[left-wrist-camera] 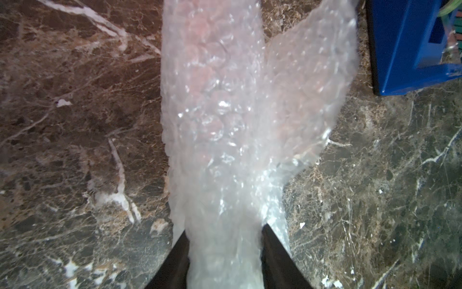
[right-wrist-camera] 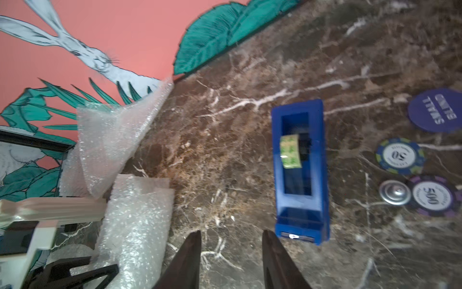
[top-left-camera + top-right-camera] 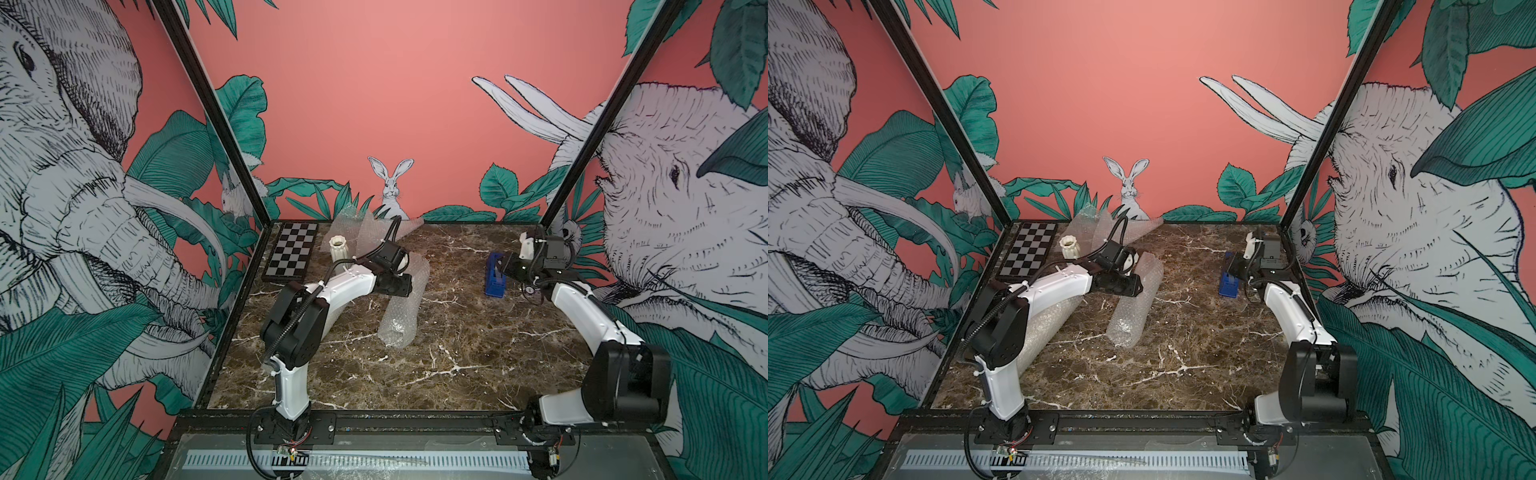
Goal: Wrap vases in bubble wrap
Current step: Wrap the vase in bubble wrap, then tear off the tape using the Tape Cutter.
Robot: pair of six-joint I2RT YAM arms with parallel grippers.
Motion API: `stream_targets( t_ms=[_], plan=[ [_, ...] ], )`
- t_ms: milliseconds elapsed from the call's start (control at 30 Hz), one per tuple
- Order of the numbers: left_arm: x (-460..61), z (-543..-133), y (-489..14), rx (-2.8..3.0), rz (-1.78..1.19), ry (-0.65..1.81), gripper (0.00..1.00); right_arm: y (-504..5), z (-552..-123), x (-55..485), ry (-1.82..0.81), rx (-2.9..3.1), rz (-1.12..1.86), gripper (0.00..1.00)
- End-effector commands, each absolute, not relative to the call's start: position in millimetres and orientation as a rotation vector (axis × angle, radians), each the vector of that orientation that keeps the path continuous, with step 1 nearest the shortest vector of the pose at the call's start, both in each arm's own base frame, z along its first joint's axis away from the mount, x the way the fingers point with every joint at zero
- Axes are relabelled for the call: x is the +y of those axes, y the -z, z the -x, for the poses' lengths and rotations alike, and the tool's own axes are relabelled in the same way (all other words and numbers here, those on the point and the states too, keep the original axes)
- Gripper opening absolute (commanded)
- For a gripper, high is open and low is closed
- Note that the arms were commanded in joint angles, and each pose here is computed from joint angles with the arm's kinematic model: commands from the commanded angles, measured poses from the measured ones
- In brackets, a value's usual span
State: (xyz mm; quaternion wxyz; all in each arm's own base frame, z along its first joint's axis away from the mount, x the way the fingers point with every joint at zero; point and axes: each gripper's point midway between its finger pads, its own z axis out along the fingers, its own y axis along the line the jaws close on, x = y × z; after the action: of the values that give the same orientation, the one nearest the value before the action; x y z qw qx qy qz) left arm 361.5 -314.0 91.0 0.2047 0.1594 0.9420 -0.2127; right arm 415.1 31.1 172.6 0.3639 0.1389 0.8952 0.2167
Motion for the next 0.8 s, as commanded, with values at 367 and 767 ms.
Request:
stream_targets(
  t_ms=[367,767],
  plan=[
    [-308,-344,-60,2.747,-0.479,0.522,0.43,-120,-444,-2,-0.812,2.381,-0.401,0.36],
    [-310,-344,-56,2.763,-0.479,0.511,0.43,-93,-451,7,-0.933,2.401,-0.399,0.3]
  ],
)
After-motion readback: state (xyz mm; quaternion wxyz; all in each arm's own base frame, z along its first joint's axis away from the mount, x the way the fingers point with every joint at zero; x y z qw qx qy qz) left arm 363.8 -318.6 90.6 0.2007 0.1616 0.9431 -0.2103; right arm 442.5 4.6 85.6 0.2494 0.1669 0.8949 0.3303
